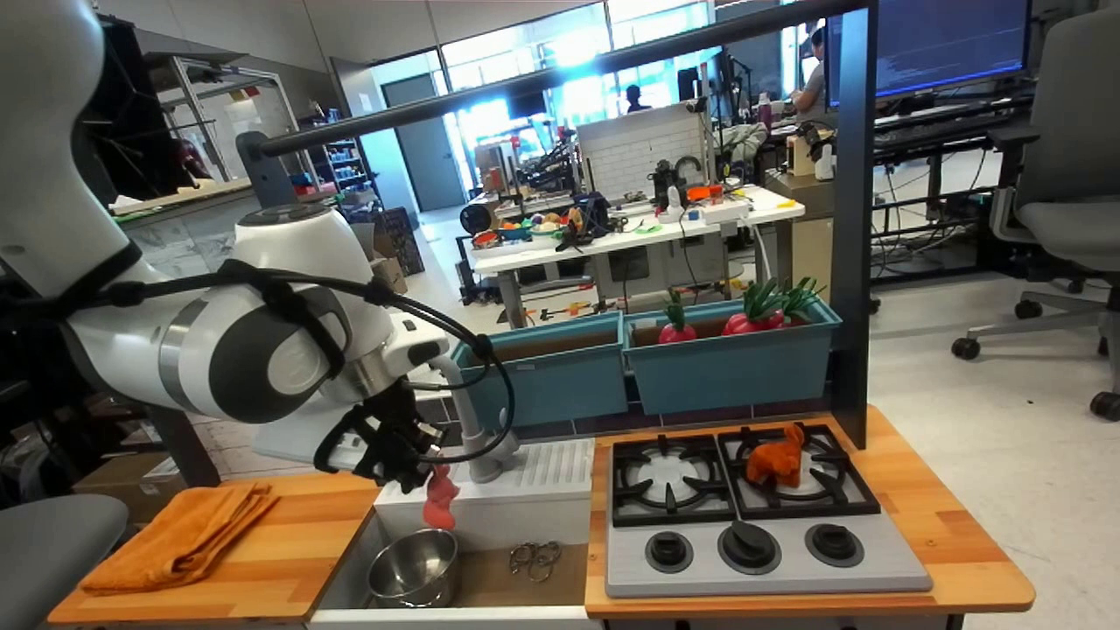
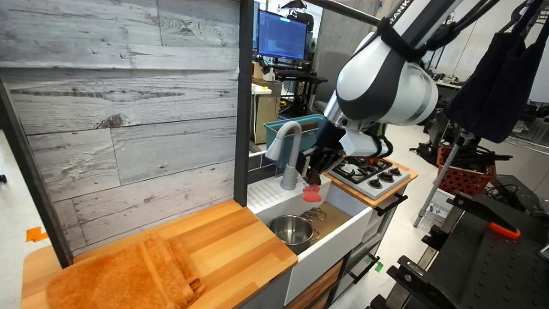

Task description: Use the towel to wipe the left side of the countertop, place the two plush toys on the stove inside the silver pot

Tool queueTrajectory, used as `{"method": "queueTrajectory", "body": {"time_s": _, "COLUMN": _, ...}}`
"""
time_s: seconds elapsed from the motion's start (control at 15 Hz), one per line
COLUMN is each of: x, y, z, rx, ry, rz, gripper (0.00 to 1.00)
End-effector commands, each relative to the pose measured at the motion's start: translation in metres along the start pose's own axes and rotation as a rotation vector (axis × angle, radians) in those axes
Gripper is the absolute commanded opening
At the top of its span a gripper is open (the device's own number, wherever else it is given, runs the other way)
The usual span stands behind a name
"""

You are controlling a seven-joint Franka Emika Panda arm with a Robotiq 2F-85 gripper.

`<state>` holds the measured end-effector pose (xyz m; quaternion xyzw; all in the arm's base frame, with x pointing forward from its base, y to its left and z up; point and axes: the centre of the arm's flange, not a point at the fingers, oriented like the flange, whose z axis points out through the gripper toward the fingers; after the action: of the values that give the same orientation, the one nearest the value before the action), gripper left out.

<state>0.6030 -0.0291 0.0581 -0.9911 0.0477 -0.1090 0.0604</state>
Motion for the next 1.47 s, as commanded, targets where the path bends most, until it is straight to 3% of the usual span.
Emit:
{"method": "queueTrajectory", "body": {"time_s": 0.0, "x": 0.006, "y": -0.016, "z": 0.006, "rx": 0.02, "ry": -0.092, "rz": -0.061, "gripper": 0.04}}
{"method": "queueTrajectory", "body": {"time_s": 0.4, "x": 0.014, "y": -0.042, "z": 0.031, "rx": 0.021, "ry": -0.155, "rz": -0.127, "gripper": 0.04}}
{"method": "queueTrajectory", "body": {"time_s": 0.47, "x": 0.016, "y": -0.045, "z": 0.034, "rx": 0.023, "ry": -0.154, "rz": -0.131, "gripper": 0.42}}
{"method": "queueTrajectory", "body": {"time_s": 0.53, "x": 0.019, "y": -0.047, "z": 0.037, "rx": 0.022, "ry": -0.152, "rz": -0.135, "gripper": 0.43}}
{"method": "queueTrajectory", "body": {"time_s": 0.73, "x": 0.023, "y": -0.048, "z": 0.042, "rx": 0.014, "ry": -0.153, "rz": -0.139, "gripper": 0.65}}
{"method": "queueTrajectory", "body": {"time_s": 0.8, "x": 0.011, "y": -0.049, "z": 0.035, "rx": 0.029, "ry": -0.134, "rz": -0.12, "gripper": 0.46}}
{"method": "queueTrajectory", "body": {"time_s": 0.93, "x": 0.013, "y": -0.047, "z": 0.038, "rx": 0.025, "ry": -0.138, "rz": -0.12, "gripper": 0.62}}
{"method": "queueTrajectory", "body": {"time_s": 1.0, "x": 0.014, "y": -0.047, "z": 0.039, "rx": 0.024, "ry": -0.138, "rz": -0.12, "gripper": 0.65}}
{"method": "queueTrajectory", "body": {"time_s": 1.33, "x": 0.015, "y": -0.047, "z": 0.04, "rx": 0.023, "ry": -0.138, "rz": -0.12, "gripper": 0.65}}
{"method": "queueTrajectory", "body": {"time_s": 1.4, "x": 0.015, "y": -0.047, "z": 0.04, "rx": 0.023, "ry": -0.138, "rz": -0.12, "gripper": 0.9}}
